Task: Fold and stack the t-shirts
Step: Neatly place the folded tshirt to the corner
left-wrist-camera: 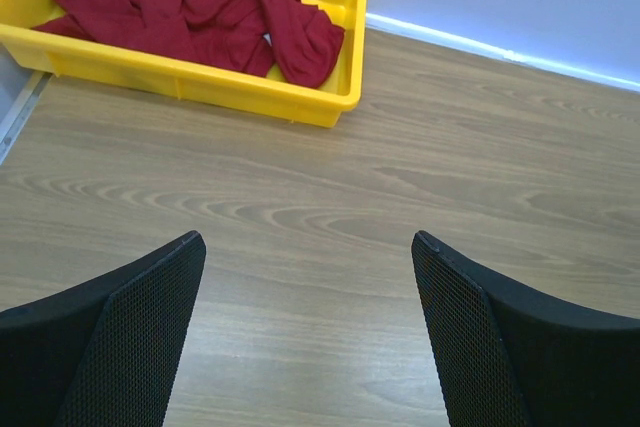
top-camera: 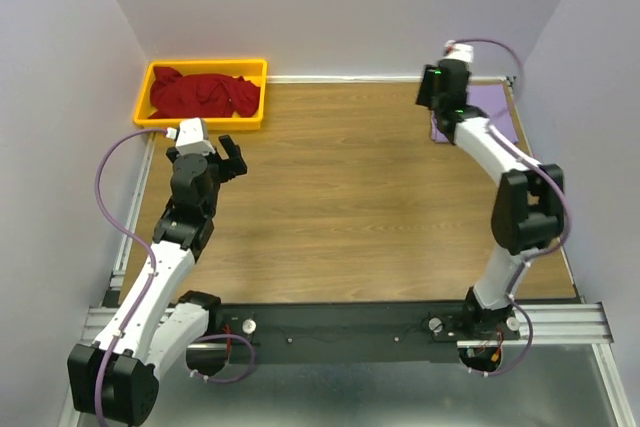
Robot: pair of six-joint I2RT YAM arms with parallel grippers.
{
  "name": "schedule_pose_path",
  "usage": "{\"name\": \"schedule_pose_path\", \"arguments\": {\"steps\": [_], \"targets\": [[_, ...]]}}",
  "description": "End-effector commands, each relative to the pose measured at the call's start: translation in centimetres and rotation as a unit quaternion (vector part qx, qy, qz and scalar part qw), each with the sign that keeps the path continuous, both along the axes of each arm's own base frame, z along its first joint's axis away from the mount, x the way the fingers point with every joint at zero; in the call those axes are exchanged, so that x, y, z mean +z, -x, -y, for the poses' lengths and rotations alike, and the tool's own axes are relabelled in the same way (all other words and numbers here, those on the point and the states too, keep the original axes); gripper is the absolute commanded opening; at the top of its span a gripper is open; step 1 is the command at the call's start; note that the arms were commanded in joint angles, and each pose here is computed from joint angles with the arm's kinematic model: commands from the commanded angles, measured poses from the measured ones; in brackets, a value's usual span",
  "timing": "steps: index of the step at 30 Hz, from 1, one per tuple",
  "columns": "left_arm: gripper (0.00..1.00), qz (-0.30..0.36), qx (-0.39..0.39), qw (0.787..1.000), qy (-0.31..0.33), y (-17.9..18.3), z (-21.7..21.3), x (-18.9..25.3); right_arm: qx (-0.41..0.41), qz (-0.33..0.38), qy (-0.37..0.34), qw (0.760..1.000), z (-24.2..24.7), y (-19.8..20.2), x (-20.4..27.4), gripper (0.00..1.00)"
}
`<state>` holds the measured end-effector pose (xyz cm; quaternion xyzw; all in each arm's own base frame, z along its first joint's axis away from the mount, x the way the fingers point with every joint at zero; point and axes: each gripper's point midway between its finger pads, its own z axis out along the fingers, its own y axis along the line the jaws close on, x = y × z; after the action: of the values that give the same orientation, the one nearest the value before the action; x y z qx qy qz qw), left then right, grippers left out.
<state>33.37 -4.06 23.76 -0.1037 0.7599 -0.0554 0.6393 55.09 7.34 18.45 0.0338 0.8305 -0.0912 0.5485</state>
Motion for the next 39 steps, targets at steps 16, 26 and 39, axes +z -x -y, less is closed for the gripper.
{"name": "schedule_pose_path", "arguments": {"steps": [16, 26, 39], "targets": [[0.91, 0.019, -0.003, 1.0, 0.004, 0.5, 0.1, 0.8, -0.239, 0.091, -0.532, 0.807, 12.4, 5.9, -10.8, 0.67], [0.91, 0.007, -0.001, 1.0, -0.002, 0.2, 0.0, 0.1, -0.301, 0.107, -0.56, 0.765, 14.5, 3.1, -15.0, 0.65], [0.91, -0.015, 0.005, 1.0, -0.009, -0.5, 0.0, -1.1, -0.32, 0.127, -0.556, 0.757, 18.4, -0.7, -17.1, 0.37]]}}
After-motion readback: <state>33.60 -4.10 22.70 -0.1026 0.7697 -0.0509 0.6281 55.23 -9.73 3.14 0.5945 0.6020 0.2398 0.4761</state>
